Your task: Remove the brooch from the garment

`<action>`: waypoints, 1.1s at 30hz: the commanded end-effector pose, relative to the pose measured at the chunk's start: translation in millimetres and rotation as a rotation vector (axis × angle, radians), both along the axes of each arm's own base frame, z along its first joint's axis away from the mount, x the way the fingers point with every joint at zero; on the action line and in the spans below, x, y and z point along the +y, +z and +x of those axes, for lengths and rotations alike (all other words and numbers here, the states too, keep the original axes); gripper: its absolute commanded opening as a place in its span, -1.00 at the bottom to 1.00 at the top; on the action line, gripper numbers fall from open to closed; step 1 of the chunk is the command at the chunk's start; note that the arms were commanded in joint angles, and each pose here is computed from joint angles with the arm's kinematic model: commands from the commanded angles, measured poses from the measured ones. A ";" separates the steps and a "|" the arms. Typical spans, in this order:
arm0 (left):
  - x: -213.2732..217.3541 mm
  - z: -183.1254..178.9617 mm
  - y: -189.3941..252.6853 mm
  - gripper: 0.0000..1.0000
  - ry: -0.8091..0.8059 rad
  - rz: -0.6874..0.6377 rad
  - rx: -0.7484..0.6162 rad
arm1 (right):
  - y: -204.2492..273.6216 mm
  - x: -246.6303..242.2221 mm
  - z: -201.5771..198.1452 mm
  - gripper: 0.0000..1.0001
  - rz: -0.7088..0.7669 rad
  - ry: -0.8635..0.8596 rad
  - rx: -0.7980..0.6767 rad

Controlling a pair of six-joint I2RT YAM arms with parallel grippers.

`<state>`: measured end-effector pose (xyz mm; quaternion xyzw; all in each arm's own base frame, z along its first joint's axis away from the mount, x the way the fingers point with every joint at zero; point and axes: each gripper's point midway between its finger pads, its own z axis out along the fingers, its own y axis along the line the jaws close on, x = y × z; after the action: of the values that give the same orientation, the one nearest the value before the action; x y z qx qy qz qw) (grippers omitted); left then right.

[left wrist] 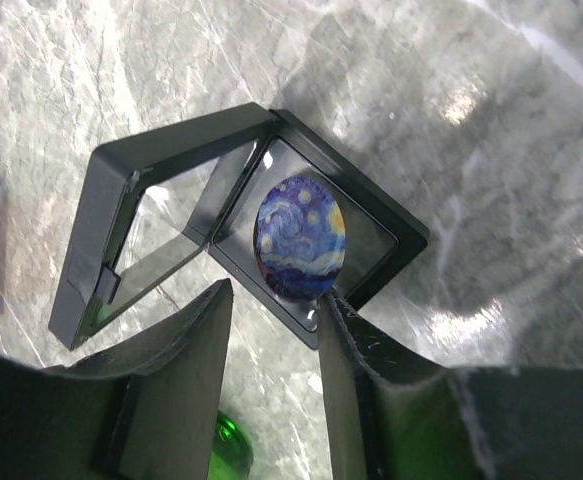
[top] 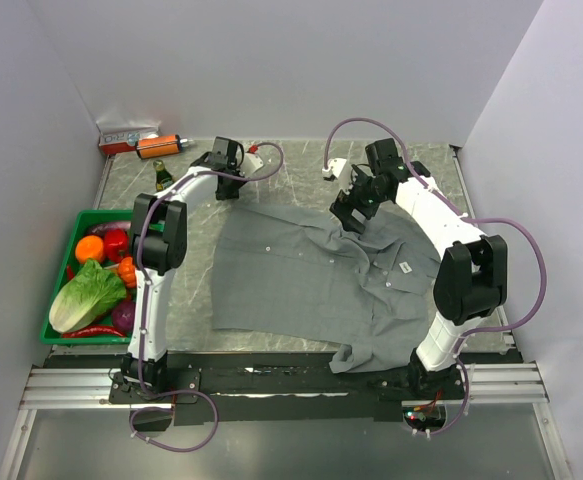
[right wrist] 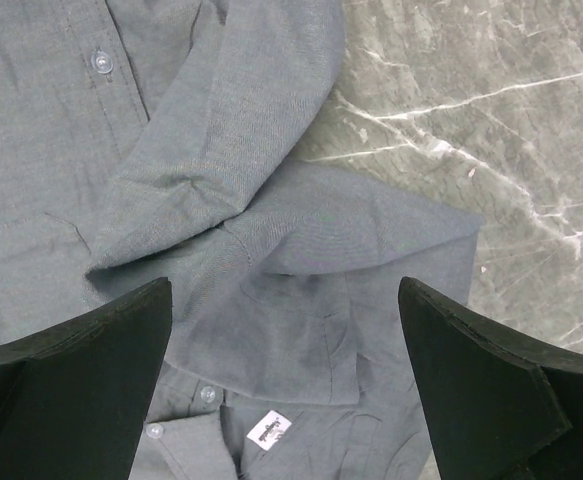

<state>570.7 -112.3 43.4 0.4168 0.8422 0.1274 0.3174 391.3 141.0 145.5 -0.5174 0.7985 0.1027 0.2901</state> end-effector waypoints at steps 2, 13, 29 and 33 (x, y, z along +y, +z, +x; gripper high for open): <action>-4.4 2.0 56.5 -0.08 0.003 -0.061 -0.061 | 21.6 9.7 11.6 0.99 0.045 0.001 -0.062; -8.4 -5.4 66.2 -0.08 -0.010 -0.091 -0.034 | 23.1 11.2 11.9 0.99 0.053 0.004 -0.064; -99.8 -88.4 197.6 0.23 -0.340 -0.656 0.050 | 100.9 14.9 44.9 1.00 0.250 -0.194 -0.131; -101.1 -94.9 258.9 0.42 -0.340 -0.737 -0.085 | 158.0 -3.6 85.7 0.99 0.350 -0.427 -0.254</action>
<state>488.8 -196.6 193.8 0.4253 0.7992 -0.1725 0.3880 433.1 158.2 237.5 -0.4205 0.8048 0.1352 0.3965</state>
